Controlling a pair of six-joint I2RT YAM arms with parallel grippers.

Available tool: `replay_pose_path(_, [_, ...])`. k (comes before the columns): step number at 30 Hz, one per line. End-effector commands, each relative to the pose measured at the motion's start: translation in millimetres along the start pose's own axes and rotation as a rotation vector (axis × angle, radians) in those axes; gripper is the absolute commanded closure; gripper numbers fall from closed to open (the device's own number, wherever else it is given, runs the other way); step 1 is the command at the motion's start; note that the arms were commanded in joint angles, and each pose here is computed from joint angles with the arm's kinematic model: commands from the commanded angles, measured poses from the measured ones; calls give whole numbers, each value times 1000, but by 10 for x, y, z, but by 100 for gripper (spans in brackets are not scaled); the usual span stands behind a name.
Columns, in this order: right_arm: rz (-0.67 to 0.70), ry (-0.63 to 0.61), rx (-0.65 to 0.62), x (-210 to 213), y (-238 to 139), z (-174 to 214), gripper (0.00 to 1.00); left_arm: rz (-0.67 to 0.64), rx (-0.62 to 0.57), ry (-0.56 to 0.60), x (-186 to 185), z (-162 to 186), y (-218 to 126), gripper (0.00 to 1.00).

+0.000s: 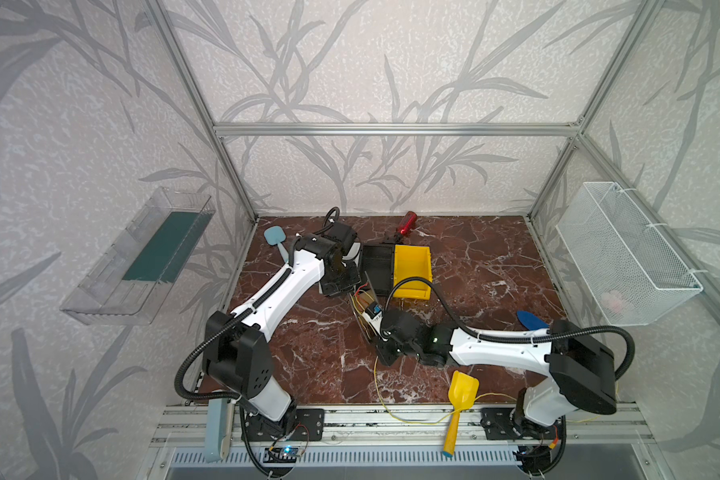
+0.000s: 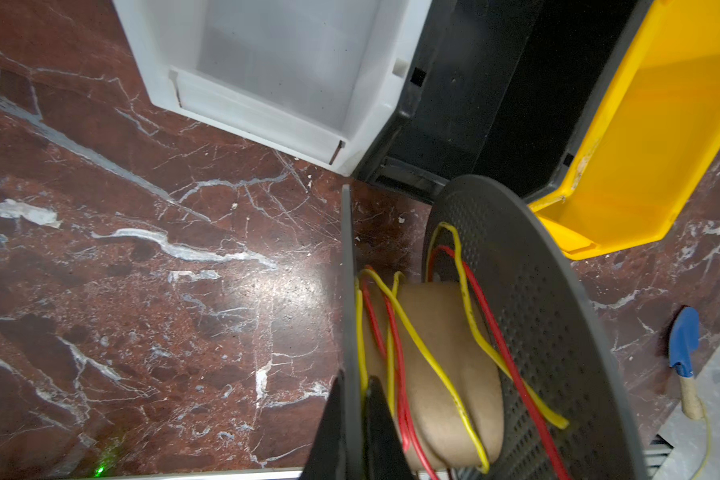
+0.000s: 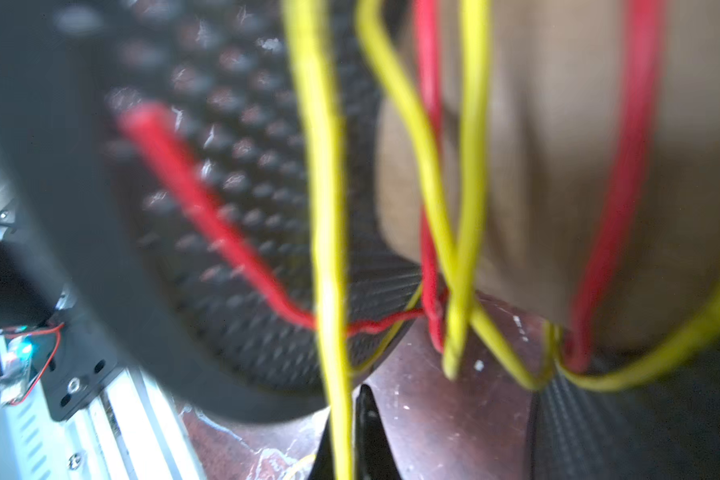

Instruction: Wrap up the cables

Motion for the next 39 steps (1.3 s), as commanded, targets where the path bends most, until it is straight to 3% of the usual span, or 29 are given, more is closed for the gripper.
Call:
replay_pose_path(1, [12, -4, -5, -19, 26, -27, 100, -69, 59, 34, 99, 127, 18, 100])
replay_pose_path(6, [-13, -9, -2, 24, 50, -25, 100, -65, 55, 52, 96, 147, -20, 100])
replay_pose_path(8, [-41, -15, -7, 76, 33, -43, 85, -66, 56, 60, 104, 160, -37, 100])
replay_pose_path(10, [-88, -19, -14, 148, -15, -49, 53, -61, 54, 72, 110, 181, -63, 100])
replay_pose_path(11, [-112, -21, -19, 187, -62, -59, 43, -60, 51, 80, 115, 187, -75, 100])
replay_pose_path(15, [-247, -35, -47, 360, -425, -139, 26, -8, 0, 92, 102, 165, -204, 100])
replay_pose_path(20, [-324, -51, -74, 332, -970, -195, 21, 113, -113, 81, 42, 77, -397, 100])
replay_pose_path(24, [-359, -23, -8, 162, -1273, -122, 17, 195, -229, 104, 2, 22, -606, 100])
replay_pose_path(30, [-368, 86, 146, -78, -1247, 216, 17, 299, -351, 138, -5, -28, -945, 100])
replay_pose_path(35, [-442, 105, 315, -38, -1176, 567, 15, 423, -467, 193, -112, -65, -1274, 100])
replay_pose_path(39, [-446, 120, 356, -76, -1104, 700, 14, 461, -548, 215, -91, -85, -1461, 100])
Point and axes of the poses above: each gripper's point midway between its finger pads, its own y axis out along the fingers, its own x axis along the line the jaws close on, z = x × y, the point moved 1 cm from there along -y, back along the fingers, and after that the axes turned 11 degrees about y, right-handed, at the moved point
